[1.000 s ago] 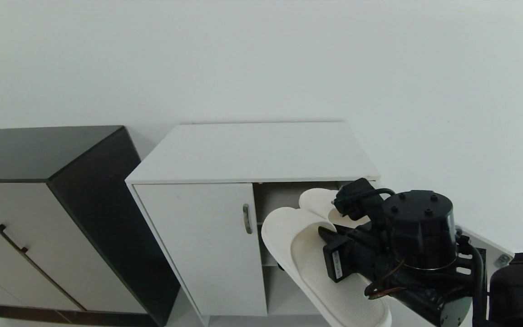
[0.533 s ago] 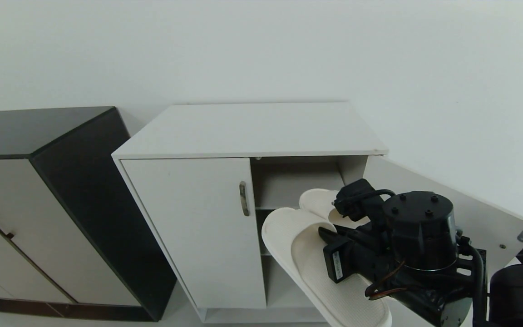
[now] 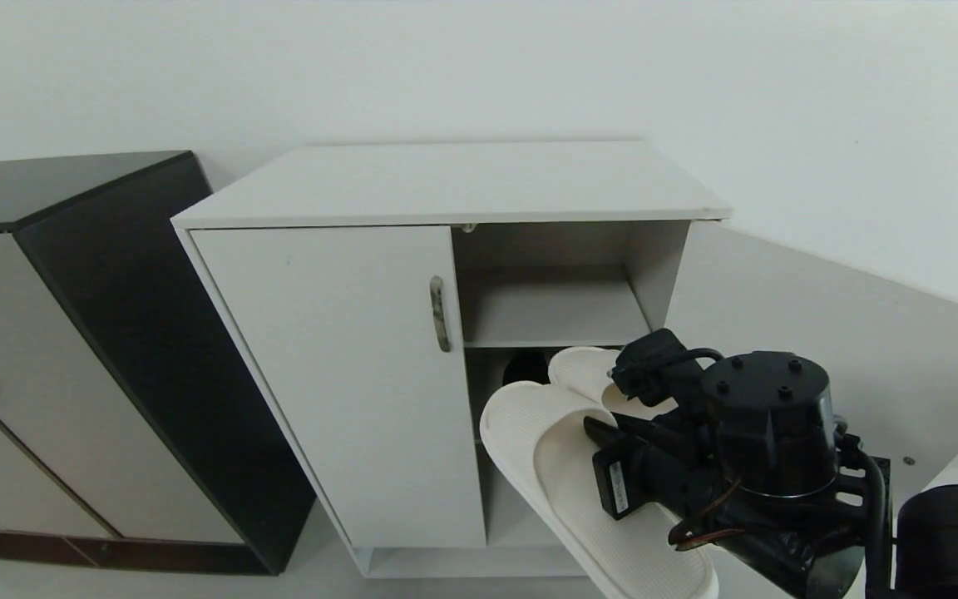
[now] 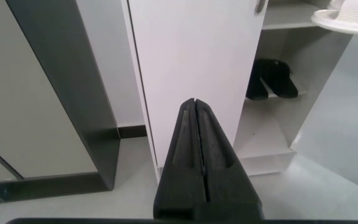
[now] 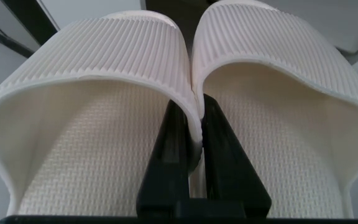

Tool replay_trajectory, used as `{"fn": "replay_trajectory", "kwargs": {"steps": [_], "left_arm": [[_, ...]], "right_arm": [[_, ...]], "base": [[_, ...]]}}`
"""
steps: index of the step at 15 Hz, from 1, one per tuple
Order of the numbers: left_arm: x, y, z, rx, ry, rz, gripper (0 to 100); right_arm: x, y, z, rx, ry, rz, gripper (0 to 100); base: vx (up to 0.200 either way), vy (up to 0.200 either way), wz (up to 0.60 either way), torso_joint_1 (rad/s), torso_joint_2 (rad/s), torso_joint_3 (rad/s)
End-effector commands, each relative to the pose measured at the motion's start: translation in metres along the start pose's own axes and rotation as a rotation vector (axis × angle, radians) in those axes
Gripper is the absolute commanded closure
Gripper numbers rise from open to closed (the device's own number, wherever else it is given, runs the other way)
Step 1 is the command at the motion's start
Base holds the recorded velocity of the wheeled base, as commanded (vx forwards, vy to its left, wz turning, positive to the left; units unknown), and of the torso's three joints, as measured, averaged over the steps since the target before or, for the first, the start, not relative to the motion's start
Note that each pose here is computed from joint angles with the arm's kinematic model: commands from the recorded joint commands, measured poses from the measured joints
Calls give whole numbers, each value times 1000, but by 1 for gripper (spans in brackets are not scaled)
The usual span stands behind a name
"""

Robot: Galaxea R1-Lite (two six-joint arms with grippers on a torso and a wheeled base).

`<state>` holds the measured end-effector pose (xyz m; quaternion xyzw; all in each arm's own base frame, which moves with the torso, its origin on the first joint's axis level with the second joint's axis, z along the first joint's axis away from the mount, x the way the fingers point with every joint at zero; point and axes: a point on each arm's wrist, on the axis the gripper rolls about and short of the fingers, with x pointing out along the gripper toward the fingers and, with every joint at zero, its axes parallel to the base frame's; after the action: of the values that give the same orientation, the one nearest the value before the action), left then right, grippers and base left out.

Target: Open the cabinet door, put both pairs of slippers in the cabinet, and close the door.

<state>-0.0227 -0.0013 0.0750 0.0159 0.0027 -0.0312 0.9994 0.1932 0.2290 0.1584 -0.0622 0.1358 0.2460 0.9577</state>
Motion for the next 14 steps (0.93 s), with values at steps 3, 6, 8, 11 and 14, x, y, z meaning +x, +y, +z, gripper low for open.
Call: {"fn": "replay_trajectory", "kwargs": {"steps": [3, 6, 8, 11, 14], "left_arm": [[0, 0, 0, 0, 0, -1, 100], [0, 0, 0, 0, 0, -1, 100], [0, 0, 0, 0, 0, -1, 100], [0, 0, 0, 0, 0, -1, 100], [0, 0, 0, 0, 0, -1, 100]], "right_arm": [[2, 0, -2, -2, 7, -1, 100], [1, 1, -2, -3, 8, 2, 100], [2, 0, -2, -3, 9, 0, 100], [1, 0, -3, -4, 11, 0, 100], [2, 1, -4, -3, 10, -1, 100]], "base": [[0, 0, 0, -126, 468, 336], [0, 0, 0, -92, 466, 364], [0, 0, 0, -41, 449, 383], [0, 0, 0, -20, 349, 331], [0, 0, 0, -2, 85, 69]]}}
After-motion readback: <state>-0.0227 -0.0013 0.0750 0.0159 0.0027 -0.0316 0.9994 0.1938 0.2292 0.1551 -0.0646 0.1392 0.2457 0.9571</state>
